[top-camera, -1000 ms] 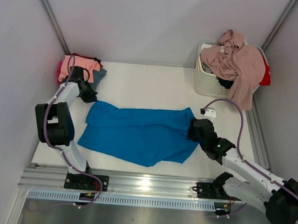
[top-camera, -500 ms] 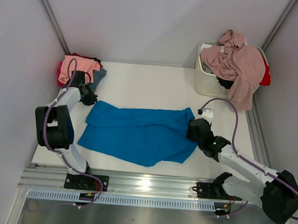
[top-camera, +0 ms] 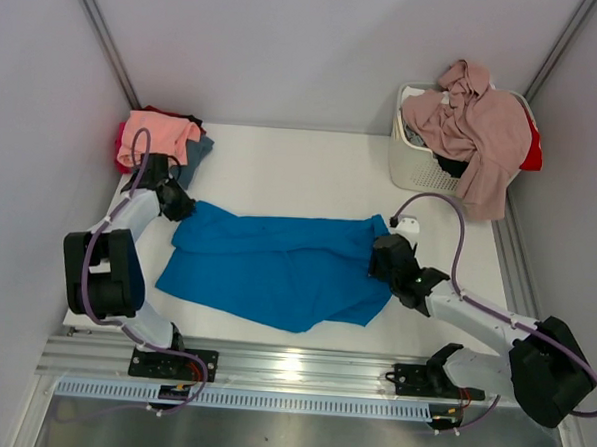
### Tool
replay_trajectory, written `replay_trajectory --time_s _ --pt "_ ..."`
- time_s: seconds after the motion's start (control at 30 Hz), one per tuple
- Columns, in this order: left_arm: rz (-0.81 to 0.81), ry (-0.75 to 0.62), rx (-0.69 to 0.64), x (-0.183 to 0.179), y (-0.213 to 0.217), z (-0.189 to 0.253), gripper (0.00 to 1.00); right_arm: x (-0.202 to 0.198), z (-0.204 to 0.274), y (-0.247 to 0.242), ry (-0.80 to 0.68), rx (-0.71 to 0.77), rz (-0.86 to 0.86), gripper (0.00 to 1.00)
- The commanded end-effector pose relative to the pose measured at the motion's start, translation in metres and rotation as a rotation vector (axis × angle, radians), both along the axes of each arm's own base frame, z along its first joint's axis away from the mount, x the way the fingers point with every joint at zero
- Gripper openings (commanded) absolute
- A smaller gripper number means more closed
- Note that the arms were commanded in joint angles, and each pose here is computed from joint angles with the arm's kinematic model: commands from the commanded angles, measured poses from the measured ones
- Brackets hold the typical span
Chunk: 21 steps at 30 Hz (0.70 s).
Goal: Fold and stack the t-shirts
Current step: Fold the flattened tshirt in 1/3 of the way
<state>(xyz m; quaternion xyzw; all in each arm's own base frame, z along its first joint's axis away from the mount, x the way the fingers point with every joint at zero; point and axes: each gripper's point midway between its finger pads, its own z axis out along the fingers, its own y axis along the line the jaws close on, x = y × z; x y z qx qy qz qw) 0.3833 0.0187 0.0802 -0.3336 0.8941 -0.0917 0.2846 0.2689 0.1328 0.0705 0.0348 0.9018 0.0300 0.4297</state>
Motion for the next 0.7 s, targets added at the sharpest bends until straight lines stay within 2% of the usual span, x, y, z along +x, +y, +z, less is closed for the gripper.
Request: replay_trajectory --time_s 0.0,0.33,0.4,0.53,0.67 --pt "-0.006 -0.074 -0.031 -0.001 -0.01 0.018 0.21 0.014 0.007 0.006 -0.065 0.011 -0.012 0.56" --pt "-0.028 -0.151 -0.072 -0.009 -0.025 0.038 0.21 0.022 -0.011 0.001 -0.043 -0.023 -0.049 0.55" --pt "-0.032 -0.167 -0.078 -0.011 -0.026 0.041 0.21 0.025 -0.012 -0.001 -0.043 0.015 -0.056 0.55" --pt "-0.04 -0.191 -0.088 -0.013 -0.028 0.045 0.21 0.027 -0.013 0.001 -0.065 0.187 -0.036 0.53" --pt "-0.043 -0.197 -0.09 -0.013 -0.03 0.046 0.21 0.027 -0.002 -0.003 -0.099 0.221 -0.036 0.54"
